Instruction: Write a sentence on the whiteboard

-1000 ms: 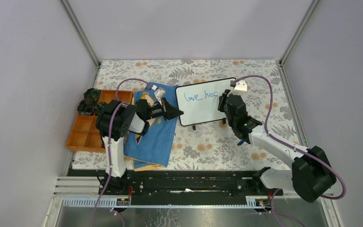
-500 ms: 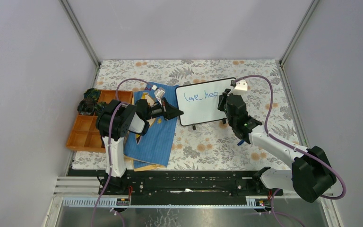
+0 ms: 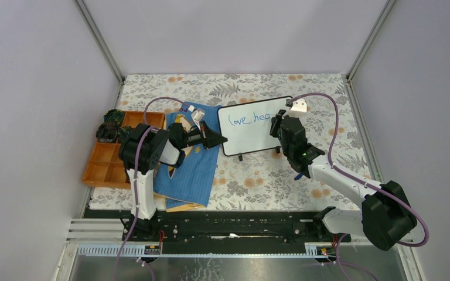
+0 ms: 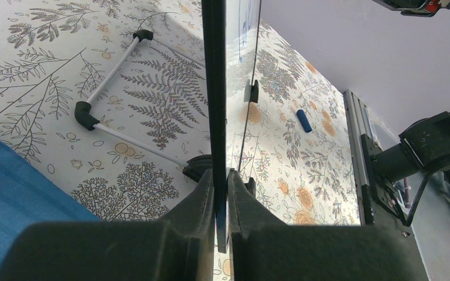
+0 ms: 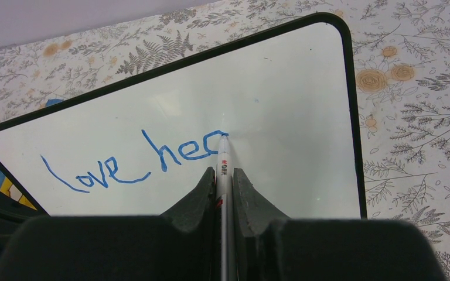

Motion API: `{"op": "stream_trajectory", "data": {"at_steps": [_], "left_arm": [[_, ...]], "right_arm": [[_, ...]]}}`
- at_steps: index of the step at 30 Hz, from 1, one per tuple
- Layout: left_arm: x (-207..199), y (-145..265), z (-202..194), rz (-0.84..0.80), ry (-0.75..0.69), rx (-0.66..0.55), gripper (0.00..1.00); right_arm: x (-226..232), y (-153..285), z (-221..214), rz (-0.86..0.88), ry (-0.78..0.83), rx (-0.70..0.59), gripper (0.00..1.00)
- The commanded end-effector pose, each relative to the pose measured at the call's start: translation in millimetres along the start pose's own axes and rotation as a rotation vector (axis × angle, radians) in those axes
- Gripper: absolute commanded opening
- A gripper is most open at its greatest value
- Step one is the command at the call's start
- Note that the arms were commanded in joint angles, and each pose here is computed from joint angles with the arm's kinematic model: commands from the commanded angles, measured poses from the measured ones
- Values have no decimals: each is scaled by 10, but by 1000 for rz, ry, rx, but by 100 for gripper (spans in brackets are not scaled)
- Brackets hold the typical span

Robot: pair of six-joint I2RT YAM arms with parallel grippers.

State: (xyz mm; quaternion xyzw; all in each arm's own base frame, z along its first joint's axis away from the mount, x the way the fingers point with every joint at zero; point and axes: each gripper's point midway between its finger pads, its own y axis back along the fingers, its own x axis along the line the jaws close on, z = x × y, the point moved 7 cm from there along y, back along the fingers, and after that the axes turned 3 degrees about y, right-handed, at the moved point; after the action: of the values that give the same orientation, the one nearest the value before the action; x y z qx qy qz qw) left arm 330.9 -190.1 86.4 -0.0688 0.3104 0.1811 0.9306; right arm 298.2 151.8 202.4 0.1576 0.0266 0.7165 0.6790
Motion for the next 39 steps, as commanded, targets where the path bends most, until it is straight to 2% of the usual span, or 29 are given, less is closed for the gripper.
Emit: {"op": "stream_trajectory", "data": {"at_steps": [1, 16, 25, 39], "left_arm": [[221, 115, -285, 113, 73, 63, 0], [220, 111, -275, 112, 70, 61, 0], [221, 107, -277, 112, 70, 62, 0], [223, 108, -282, 111, 70, 64, 0]], "right_arm": [[12, -4, 214, -9, -20, -62, 0], [-7, 199, 410, 26, -46, -106, 0], [37, 136, 537, 25, -61, -153, 0], [71, 15, 567, 38, -83, -154, 0]]}}
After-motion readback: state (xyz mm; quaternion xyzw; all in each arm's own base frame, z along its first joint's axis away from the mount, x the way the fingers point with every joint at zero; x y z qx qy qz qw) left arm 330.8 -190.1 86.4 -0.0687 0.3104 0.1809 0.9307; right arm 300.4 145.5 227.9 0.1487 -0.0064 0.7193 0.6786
